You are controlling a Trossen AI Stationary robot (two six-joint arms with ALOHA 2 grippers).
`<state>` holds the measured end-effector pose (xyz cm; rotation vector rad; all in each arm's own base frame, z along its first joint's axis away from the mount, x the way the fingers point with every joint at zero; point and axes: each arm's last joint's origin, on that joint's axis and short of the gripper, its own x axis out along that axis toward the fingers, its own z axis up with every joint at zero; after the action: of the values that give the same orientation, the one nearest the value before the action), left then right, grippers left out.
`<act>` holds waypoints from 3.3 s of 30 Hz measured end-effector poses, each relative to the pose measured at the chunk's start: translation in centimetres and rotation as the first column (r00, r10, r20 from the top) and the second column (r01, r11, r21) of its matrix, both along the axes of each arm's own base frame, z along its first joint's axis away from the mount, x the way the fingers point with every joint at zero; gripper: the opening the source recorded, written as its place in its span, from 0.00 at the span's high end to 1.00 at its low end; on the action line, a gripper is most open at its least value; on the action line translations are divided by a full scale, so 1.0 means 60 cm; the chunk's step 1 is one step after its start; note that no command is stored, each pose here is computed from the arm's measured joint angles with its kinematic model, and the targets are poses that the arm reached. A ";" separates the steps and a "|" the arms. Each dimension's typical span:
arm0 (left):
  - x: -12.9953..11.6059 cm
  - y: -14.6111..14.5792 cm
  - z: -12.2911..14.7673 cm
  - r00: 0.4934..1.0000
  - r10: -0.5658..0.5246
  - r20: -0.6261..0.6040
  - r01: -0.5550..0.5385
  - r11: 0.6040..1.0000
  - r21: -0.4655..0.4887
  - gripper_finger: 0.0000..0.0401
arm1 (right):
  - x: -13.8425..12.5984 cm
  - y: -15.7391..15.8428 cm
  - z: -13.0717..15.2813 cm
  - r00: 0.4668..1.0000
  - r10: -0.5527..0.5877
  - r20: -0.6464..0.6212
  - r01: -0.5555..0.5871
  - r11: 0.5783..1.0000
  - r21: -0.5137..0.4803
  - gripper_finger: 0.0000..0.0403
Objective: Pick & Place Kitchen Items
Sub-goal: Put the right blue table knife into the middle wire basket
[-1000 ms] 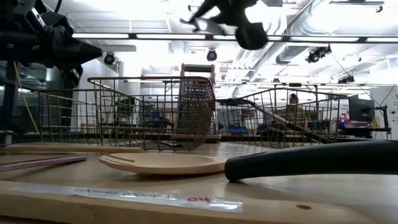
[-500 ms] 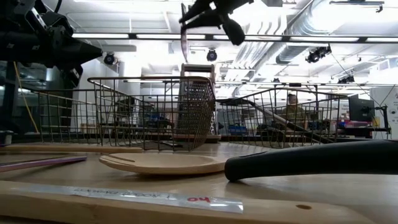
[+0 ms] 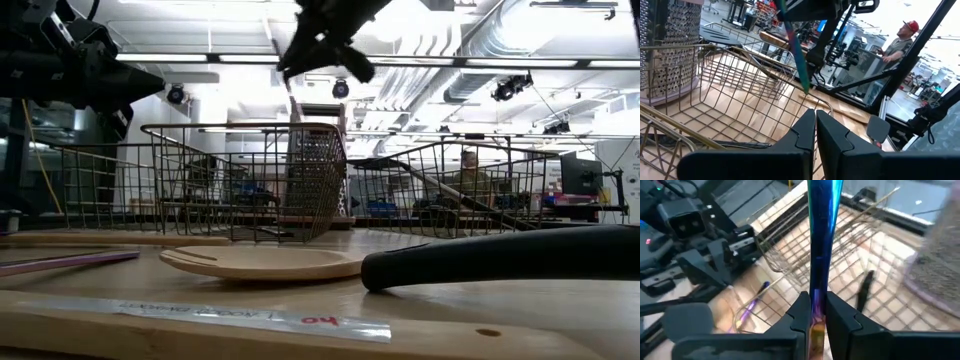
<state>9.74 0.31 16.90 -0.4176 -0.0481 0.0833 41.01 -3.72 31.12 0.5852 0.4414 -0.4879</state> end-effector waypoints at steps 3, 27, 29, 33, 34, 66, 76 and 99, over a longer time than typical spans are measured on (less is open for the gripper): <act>0.000 0.000 0.000 1.000 0.000 0.000 0.000 1.000 0.000 0.96 | 0.014 -0.006 -0.004 0.999 0.011 -0.054 -0.010 1.000 0.017 0.92; 0.000 0.000 0.000 1.000 0.001 0.000 -0.001 1.000 0.000 0.96 | 0.076 -0.066 -0.109 0.940 0.012 -0.341 0.071 0.971 0.230 0.92; 0.000 0.000 0.000 1.000 0.001 0.000 -0.001 1.000 0.000 0.96 | 0.074 -0.069 -0.111 0.937 0.006 -0.349 0.077 0.972 0.223 0.92; 0.000 0.000 0.000 1.000 0.001 0.000 -0.001 1.000 0.000 0.96 | 0.073 -0.076 -0.126 0.920 0.003 -0.393 0.081 0.977 0.198 0.92; 0.000 0.000 0.000 1.000 0.001 0.000 -0.001 1.000 0.000 0.96 | 0.072 -0.077 -0.130 0.914 0.001 -0.406 0.086 0.977 0.196 0.92; 0.000 0.000 0.000 1.000 0.001 0.001 -0.001 1.000 0.000 0.96 | 0.090 -0.076 -0.155 0.920 0.021 -0.391 0.058 0.980 0.190 0.92; 0.000 0.000 0.000 1.000 0.001 0.001 -0.001 1.000 0.000 0.96 | 0.100 -0.071 -0.177 0.922 0.001 -0.387 0.093 0.970 0.223 0.92; 0.000 0.000 0.000 1.000 0.001 0.000 -0.001 1.000 0.000 0.96 | 0.106 -0.077 -0.160 0.954 0.010 -0.298 0.070 0.963 0.259 0.92</act>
<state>9.73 0.31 16.91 -0.4176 -0.0487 0.0841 47.37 -8.34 21.51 0.7833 0.7952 -0.5528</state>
